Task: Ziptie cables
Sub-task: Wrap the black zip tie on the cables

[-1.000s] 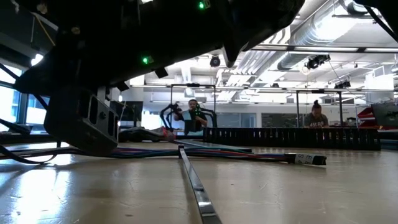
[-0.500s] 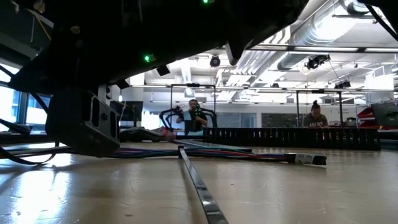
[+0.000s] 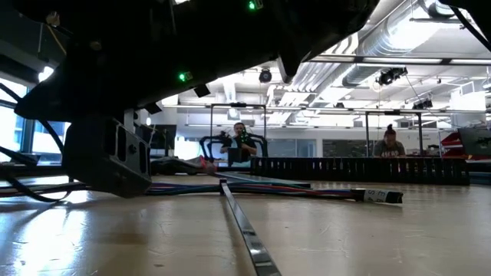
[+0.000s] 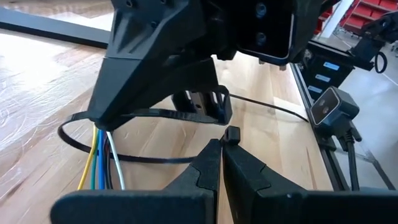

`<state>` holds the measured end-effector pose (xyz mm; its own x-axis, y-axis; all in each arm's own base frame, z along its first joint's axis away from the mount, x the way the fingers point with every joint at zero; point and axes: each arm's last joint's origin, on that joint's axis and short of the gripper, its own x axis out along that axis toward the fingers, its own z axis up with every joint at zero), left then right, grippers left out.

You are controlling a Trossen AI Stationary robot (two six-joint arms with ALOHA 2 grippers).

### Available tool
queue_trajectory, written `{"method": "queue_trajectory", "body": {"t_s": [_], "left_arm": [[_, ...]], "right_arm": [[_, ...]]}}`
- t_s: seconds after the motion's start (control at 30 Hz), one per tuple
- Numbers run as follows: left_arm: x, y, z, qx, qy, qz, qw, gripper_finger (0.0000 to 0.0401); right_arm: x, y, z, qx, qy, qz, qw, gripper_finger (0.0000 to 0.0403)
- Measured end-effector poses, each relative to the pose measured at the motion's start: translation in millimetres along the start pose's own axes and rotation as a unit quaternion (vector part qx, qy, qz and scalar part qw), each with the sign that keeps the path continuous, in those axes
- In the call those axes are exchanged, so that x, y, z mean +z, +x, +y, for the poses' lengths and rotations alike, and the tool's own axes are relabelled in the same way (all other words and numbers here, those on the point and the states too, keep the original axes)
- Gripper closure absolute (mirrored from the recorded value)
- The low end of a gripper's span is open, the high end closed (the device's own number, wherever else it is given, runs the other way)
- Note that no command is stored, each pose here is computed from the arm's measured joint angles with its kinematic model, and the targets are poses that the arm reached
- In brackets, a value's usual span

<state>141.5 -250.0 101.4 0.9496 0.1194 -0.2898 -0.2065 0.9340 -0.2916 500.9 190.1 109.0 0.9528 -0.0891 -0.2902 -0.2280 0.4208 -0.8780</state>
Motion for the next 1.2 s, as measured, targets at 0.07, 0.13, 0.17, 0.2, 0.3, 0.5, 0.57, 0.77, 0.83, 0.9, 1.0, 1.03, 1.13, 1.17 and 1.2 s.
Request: {"method": "queue_trajectory", "body": {"t_s": [0.07,0.13,0.17,0.2,0.3,0.5,0.57,0.77,0.83,0.9,1.0,1.03,1.13,1.17,1.2], "left_arm": [[0.8,2.5,0.3,0.0,0.002,0.005,1.0,0.0401],[2.1,4.9,-0.3,-0.003,0.005,0.009,1.0,0.0401],[3.0,6.3,-0.9,-0.006,0.005,0.011,1.0,0.0401],[3.8,7.6,-1.3,-0.008,0.005,0.012,1.0,0.0401],[5.5,9.8,-2.5,-0.013,0.011,0.014,1.0,0.0401],[6.1,10.8,-2.8,-0.015,0.013,0.016,1.0,0.0401],[6.0,10.7,-2.8,-0.015,0.013,0.016,1.0,0.0401],[5.6,10.6,-3.1,-0.02,0.014,0.023,0.999,0.0401],[5.5,10.6,-3.1,-0.02,0.014,0.024,0.999,0.0401],[5.5,10.5,-3.1,-0.02,0.014,0.024,0.999,0.0401],[5.5,10.5,-3.1,-0.02,0.014,0.024,0.999,0.0401],[5.5,10.5,-3.1,-0.02,0.014,0.024,0.999,0.0401],[5.5,10.5,-3.1,-0.02,0.014,0.024,0.999,0.0401],[5.5,10.5,-3.1,-0.02,0.014,0.024,0.999,0.0401],[5.5,10.5,-3.1,-0.02,0.014,0.024,0.999,0.0401]], "right_arm": [[0.2,-0.1,0.1,0.0,0.0,0.0,1.0,0.0403],[0.1,0.0,-0.1,0.0,0.003,0.0,1.0,0.0403],[-0.1,0.0,0.1,0.001,0.003,0.0,1.0,0.0403],[-0.1,0.0,0.3,0.002,0.003,0.001,1.0,0.0403],[-0.3,0.0,0.6,0.003,0.007,0.002,1.0,0.0403],[0.3,-0.6,1.5,0.003,0.005,0.005,1.0,0.0403],[2.0,-1.5,2.4,0.003,0.004,0.004,1.0,0.0403],[7.3,-4.3,4.9,0.002,-0.011,-0.003,1.0,0.0403],[8.5,-5.0,5.6,0.003,-0.013,-0.004,1.0,0.0403],[9.5,-5.5,6.2,0.005,-0.013,-0.008,1.0,0.0403],[11.4,-6.4,7.1,0.006,-0.018,-0.012,1.0,0.0403],[11.6,-6.6,7.3,0.006,-0.019,-0.012,1.0,0.0403],[11.6,-6.6,7.5,0.006,-0.019,-0.011,1.0,0.0403],[11.8,-6.8,7.6,0.006,-0.019,-0.011,1.0,0.0403],[11.8,-6.8,7.6,0.006,-0.017,-0.011,1.0,0.0403]]}}
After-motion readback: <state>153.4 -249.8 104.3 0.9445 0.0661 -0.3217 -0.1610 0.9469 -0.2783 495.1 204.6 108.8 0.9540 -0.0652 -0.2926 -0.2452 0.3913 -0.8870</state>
